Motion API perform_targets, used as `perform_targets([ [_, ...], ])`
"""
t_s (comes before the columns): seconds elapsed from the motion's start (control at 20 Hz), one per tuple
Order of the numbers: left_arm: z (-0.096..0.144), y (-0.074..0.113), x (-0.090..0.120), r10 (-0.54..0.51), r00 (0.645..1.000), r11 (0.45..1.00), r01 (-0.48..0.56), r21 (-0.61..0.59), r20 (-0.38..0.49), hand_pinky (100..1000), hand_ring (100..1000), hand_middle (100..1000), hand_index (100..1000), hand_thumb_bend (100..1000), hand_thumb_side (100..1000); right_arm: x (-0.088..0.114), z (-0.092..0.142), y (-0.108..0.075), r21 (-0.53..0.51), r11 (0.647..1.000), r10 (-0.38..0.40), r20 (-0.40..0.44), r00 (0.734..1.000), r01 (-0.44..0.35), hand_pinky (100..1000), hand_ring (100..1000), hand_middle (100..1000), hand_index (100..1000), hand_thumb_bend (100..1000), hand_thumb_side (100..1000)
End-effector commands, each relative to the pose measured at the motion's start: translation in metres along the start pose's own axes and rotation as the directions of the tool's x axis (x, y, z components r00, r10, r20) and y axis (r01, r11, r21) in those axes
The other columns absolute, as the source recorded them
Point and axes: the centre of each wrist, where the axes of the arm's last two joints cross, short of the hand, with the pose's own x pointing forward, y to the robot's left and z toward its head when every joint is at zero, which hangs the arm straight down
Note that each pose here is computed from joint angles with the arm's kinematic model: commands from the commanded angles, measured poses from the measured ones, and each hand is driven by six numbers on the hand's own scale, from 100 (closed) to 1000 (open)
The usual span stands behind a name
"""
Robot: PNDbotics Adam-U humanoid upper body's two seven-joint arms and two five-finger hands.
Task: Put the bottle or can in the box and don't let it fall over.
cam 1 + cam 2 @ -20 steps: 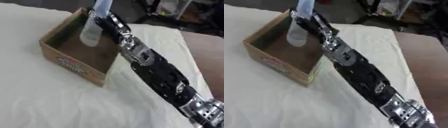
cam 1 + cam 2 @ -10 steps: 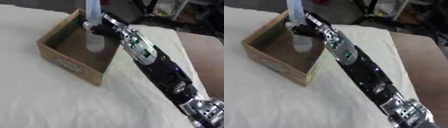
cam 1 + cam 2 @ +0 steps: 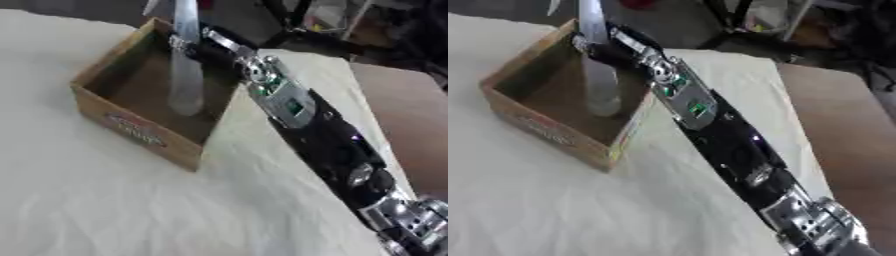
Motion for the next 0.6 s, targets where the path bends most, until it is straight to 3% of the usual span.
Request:
perform_targets([
  [0.05,-0.004,0.001,0.010,-0.029,0.999,0.999,0.029,-0.023,0.028,1000,1000,1000,737,396,552,0.010,0.004,-0.011,-0.029,0.999,0.027,0.030,0.999,-0.026,1000,1000,1000,1000,100,764],
  [0.25,-0.003,0.001,0.010,-0.032,0.999,0.999,0.033,-0.022,0.026,1000,1000,1000,737,397,552,0.010,0.005,-0.011,-0.029,0.999,0.029,0.029,0.999,-0.028,1000,1000,1000,1000,100,785],
  [0.6,0.005,0.015,0.010,-0.097,0.995,0.995,0.097,0.010,0.001,1000,1000,1000,737,399,550,0.013,0.020,-0.001,0.028,0.999,0.015,0.042,0.999,-0.016,1000,1000,1000,1000,100,719],
])
